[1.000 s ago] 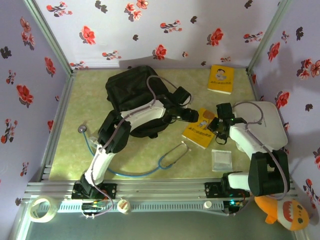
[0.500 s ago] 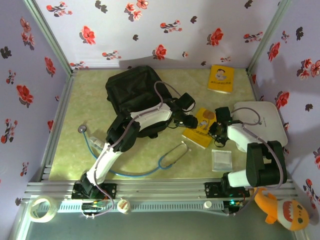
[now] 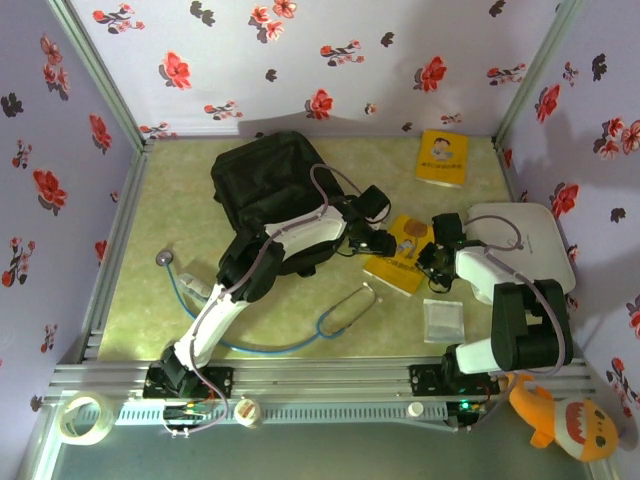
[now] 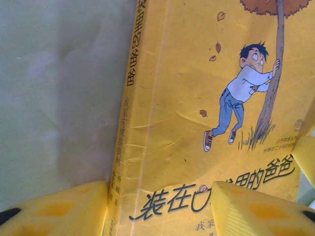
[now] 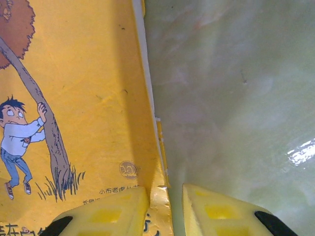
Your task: Pack the student bag
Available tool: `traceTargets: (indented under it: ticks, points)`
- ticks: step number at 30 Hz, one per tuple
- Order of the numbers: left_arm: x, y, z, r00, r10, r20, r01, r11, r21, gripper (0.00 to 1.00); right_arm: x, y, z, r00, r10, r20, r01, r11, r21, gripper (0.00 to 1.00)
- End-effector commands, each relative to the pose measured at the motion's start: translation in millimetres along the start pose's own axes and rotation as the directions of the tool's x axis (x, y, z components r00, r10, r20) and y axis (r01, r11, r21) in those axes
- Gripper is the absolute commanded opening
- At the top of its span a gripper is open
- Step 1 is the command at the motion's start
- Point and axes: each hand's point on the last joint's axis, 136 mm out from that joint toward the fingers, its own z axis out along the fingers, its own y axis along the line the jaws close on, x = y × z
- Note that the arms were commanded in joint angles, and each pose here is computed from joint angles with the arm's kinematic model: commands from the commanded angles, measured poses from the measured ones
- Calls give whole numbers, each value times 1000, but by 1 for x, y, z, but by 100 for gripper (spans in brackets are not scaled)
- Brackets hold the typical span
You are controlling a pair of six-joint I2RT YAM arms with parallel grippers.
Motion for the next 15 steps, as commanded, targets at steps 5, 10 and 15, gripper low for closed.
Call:
traceTargets:
  ticks: [5,10,15]
  points:
    - [9,-21,9,996,-42,-82,50,993,107,57,11,-4,13,998,33,-50,-33,999,0,26]
    - [-6,-58,-26,999,-25,-45,35,969,244,51,12,1,15,998,39,-59,-41,999,-33,26]
    - [-16,-75,-63,1000,-14,16,9,951,309,46,11,9,19,997,37,-71,-41,997,-66,26]
